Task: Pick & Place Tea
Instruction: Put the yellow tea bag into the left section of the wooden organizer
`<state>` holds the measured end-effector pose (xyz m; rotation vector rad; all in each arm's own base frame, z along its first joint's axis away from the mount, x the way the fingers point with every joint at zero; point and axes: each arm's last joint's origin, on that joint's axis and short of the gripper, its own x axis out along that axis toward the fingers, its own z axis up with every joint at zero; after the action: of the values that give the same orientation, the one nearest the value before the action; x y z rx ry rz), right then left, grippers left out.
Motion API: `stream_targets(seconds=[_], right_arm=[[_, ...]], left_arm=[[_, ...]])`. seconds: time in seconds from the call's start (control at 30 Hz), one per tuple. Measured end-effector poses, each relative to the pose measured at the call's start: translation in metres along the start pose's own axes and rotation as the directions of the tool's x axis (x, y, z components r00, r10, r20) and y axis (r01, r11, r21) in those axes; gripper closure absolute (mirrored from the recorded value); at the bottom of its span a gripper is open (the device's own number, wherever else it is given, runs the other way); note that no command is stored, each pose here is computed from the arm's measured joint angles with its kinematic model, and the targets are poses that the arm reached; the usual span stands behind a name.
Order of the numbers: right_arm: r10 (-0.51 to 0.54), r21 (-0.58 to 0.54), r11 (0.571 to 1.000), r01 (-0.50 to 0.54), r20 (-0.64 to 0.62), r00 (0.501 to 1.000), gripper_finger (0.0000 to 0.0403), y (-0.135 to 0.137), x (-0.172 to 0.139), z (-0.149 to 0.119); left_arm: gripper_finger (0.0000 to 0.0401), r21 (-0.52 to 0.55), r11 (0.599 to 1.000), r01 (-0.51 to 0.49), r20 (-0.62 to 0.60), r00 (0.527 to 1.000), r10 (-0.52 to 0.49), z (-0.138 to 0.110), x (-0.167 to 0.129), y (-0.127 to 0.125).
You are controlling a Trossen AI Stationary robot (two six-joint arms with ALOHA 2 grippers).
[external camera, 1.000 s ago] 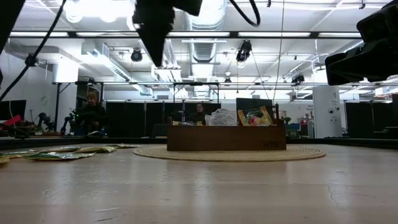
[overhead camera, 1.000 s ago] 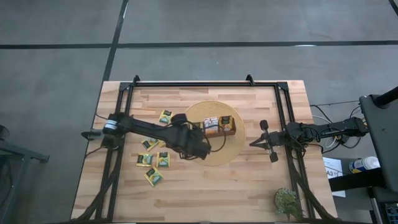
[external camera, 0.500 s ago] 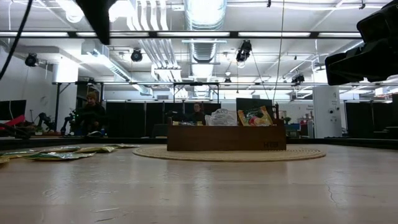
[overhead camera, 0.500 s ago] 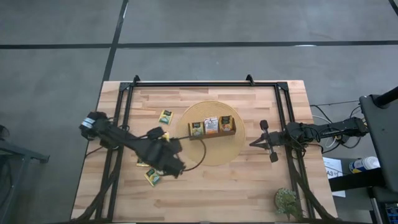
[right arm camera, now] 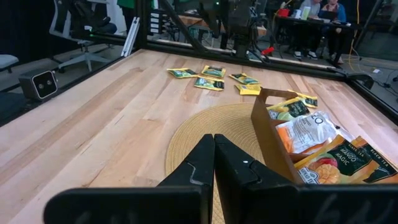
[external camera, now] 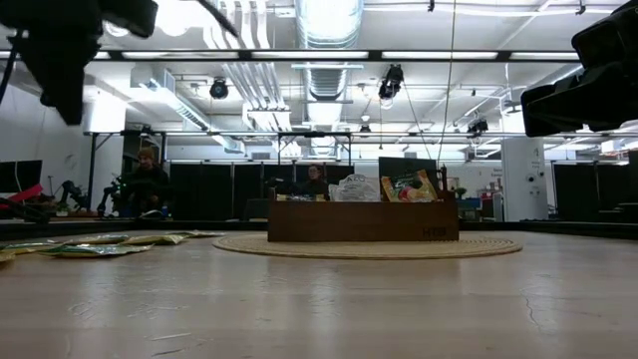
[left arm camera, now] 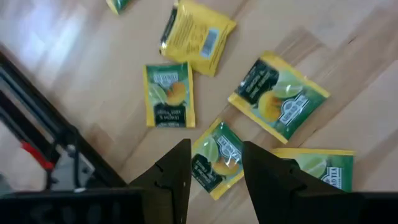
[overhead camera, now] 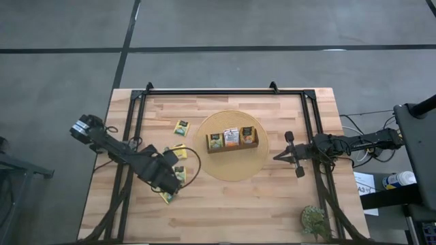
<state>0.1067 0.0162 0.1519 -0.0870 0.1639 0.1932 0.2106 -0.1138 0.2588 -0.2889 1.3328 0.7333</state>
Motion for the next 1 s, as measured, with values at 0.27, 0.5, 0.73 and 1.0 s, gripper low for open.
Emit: stream_targets(seconds=[0.27, 0.5, 0.73, 1.0], right_arm=[[0.000, 0.001, 1.000, 0.000, 0.000, 1.000, 0.0394, 0.000, 0.000, 0.000], [0.000, -0.001, 1.000, 0.000, 0.000, 1.000, 0.0394, 0.000, 0.000, 0.000], [0.000, -0.002, 1.000, 0.000, 0.000, 1.000, 0.0394, 0.000, 0.000, 0.000], [0.000, -0.002, 1.000, 0.000, 0.000, 1.000, 0.0394, 0.000, 0.000, 0.000]], left_arm=[[0.0266, -0.076, 0.996, 0.055, -0.043, 0.997, -0.058, -0.014, 0.029, 0.006], [0.0266, -0.118, 0.993, -0.008, -0.126, 0.992, -0.007, -0.026, 0.053, 0.012], [0.0266, -0.126, 0.991, -0.041, -0.167, 0.986, 0.019, -0.033, 0.067, 0.016], [0.0266, -0.139, 0.990, -0.010, -0.189, 0.982, -0.016, -0.040, 0.077, 0.014]])
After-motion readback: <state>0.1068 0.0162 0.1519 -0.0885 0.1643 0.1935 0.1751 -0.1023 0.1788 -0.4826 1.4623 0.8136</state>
